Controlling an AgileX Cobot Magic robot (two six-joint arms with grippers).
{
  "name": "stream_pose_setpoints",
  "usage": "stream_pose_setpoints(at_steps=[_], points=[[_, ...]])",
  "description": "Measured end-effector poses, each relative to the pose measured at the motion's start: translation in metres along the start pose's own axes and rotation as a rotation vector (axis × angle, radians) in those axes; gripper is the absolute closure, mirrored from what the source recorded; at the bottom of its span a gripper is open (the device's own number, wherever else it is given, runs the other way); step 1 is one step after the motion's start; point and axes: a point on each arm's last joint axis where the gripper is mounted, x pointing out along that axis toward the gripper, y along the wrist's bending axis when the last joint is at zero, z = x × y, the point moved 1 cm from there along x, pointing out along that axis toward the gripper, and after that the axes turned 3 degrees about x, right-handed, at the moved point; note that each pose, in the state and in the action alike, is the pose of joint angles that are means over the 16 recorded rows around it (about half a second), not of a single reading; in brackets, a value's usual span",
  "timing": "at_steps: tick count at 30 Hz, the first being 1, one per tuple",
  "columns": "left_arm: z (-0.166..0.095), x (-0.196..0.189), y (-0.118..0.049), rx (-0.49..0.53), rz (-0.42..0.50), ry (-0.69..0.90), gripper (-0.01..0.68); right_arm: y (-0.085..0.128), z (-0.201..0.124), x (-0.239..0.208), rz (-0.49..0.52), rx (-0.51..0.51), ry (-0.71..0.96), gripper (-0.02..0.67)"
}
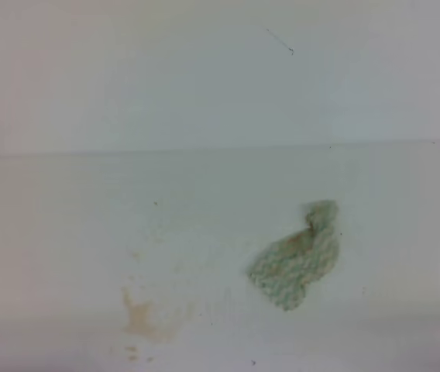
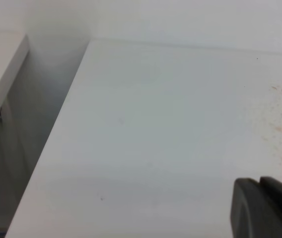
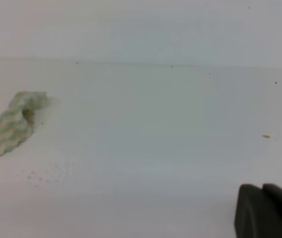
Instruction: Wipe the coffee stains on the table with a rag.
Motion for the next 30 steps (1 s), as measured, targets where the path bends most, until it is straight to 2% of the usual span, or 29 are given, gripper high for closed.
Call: stream_pose_setpoints(at_steps=[30], points=[[0.0006, -0.0001, -0.0001, 0.000, 0.000, 0.000, 0.675, 0.0001, -0.0011, 0.0002, 0.001, 0.000, 0.006, 0.649]])
